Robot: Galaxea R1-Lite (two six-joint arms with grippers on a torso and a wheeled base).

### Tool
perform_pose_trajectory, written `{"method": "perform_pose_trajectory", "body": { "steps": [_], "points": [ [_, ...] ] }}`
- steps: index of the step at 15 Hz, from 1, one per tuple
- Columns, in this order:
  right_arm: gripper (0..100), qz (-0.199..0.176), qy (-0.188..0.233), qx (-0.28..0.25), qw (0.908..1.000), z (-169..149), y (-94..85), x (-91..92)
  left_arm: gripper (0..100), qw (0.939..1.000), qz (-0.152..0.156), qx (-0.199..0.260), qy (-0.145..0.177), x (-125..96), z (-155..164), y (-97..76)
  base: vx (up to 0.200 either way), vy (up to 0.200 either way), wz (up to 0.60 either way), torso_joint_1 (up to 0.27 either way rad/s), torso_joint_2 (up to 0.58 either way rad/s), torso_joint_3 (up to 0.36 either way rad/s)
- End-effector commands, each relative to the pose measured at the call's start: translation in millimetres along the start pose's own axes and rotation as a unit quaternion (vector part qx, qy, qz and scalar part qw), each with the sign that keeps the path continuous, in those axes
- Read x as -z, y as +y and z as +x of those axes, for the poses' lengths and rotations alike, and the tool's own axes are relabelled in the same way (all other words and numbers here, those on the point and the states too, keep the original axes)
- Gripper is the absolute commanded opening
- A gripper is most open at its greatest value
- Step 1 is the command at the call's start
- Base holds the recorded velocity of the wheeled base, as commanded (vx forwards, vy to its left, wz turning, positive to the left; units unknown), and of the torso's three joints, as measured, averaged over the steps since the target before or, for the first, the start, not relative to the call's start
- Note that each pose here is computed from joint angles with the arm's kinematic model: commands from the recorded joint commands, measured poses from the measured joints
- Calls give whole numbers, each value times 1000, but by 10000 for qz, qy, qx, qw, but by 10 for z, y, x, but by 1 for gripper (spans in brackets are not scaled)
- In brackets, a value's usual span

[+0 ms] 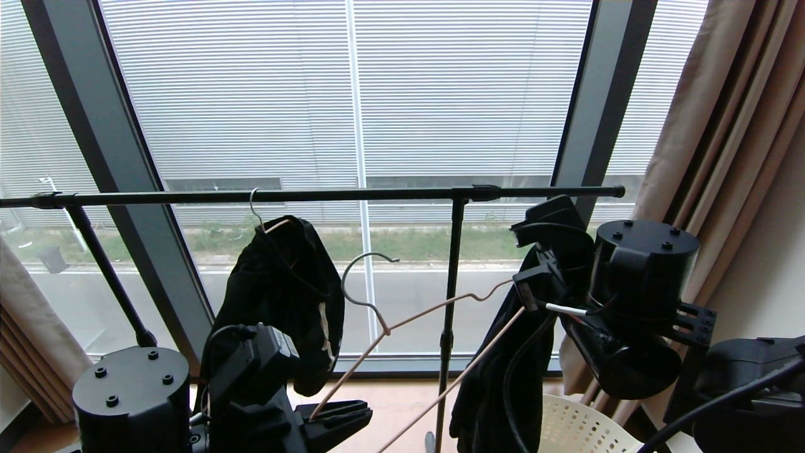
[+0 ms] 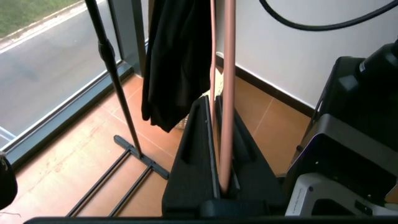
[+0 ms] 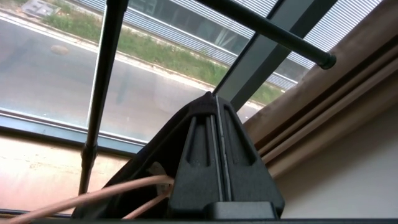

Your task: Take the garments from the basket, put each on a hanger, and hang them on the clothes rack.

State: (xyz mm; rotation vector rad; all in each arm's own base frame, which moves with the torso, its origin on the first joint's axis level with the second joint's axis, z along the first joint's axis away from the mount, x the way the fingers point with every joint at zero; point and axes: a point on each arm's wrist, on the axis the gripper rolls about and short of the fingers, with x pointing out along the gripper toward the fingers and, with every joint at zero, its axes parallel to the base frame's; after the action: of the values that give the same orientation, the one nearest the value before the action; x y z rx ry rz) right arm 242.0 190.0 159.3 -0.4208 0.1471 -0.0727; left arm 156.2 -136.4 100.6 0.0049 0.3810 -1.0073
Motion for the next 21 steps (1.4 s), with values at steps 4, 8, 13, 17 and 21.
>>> {"method": "perform_pose_trajectory", "body": {
  "steps": [4,8,13,17,21],
  "points": [
    [0,-47,-34,-136,9999,-76,49,5,0,9999,-117,-18,-22,31,80,35,0,0,0,0,0,0],
    [0,-97,-130,-398,9991,-209,149,5,0,9999,-142,-40,-38,36,105,45,0,0,0,0,0,0],
    [0,-9,-396,-745,9964,-466,178,-91,0,9999,-150,-42,-17,43,116,50,0,0,0,0,0,0],
    [0,-32,-612,-1331,9892,-772,377,-114,0,9999,-155,-56,-20,42,114,56,0,0,0,0,0,0],
    [0,38,-897,-1811,9794,-1057,518,-201,0,9999,-137,-54,-48,38,112,55,0,0,0,0,0,0]
  ]
}}
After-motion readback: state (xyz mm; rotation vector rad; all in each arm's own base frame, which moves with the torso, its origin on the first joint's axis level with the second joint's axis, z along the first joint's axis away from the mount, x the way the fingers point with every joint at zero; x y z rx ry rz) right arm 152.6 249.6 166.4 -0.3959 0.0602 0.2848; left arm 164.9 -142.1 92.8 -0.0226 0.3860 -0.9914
